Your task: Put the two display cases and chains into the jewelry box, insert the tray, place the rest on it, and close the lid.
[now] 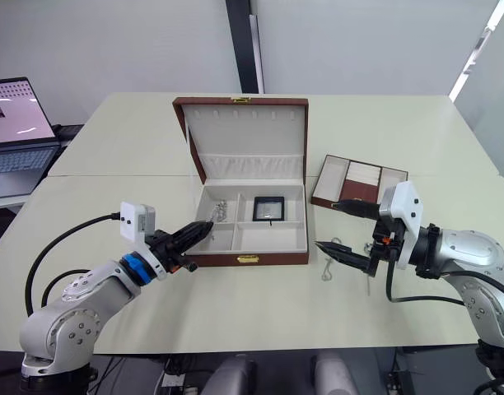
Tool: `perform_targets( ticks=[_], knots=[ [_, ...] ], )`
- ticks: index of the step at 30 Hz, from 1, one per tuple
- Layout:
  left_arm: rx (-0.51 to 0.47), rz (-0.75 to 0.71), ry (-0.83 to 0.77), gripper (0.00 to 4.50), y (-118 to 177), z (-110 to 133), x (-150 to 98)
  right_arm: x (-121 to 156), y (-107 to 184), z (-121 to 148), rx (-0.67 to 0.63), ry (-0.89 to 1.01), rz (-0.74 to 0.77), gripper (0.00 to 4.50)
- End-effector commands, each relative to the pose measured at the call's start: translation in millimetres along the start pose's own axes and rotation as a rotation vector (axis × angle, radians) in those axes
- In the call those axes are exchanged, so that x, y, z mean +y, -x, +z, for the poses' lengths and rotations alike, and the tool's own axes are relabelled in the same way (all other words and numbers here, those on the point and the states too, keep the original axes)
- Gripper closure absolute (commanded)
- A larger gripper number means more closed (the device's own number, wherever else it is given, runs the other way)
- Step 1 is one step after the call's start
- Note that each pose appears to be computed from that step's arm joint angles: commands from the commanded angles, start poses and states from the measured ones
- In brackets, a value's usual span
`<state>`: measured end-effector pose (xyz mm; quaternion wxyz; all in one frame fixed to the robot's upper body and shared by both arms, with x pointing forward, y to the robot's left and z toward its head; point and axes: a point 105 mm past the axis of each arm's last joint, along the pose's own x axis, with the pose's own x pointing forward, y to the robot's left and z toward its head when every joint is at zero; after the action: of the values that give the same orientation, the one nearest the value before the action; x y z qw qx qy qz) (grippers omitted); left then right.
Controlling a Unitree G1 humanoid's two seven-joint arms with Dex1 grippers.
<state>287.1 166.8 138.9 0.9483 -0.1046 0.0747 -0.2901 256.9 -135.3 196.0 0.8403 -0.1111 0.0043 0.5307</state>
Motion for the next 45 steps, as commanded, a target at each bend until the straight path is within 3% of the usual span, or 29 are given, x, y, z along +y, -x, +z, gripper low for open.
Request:
perform_targets(
  ticks=[1,11,17,23,26,31,45],
  knots=[
    [-0.058,-0.012,-0.017,2.9,5.2,12.8,-5.6,0.8,0.5,8.6,-0.014,0.041,0.011,0.0],
    [-0.074,-0.025,0.0,0.04,6.0,16.2,-7.3,-2.3,2.3,6.6,-0.011,0.032,0.008,0.0],
    [-0.026,-0.041,0.029,0.04,29.4,22.2,17.6,-17.8,18.6,-3.1,0.011,-0.003,-0.08,0.0],
    [0.099,0.084,-0.14,0.04,71.5,28.6,70.3,-40.4,62.6,-27.2,0.107,-0.047,-0.22,0.0],
    [0.114,0.198,-0.197,0.04,96.7,35.9,103.3,-57.1,97.8,-43.8,0.174,-0.074,-0.338,0.0],
    [0.103,0.321,-0.236,0.04,121.1,39.6,130.9,-66.0,129.8,-67.1,0.217,-0.128,-0.443,0.0],
    [0.115,0.483,-0.252,0.04,163.3,37.1,153.2,-71.4,186.4,-114.2,0.328,-0.196,-0.622,0.0]
  ],
)
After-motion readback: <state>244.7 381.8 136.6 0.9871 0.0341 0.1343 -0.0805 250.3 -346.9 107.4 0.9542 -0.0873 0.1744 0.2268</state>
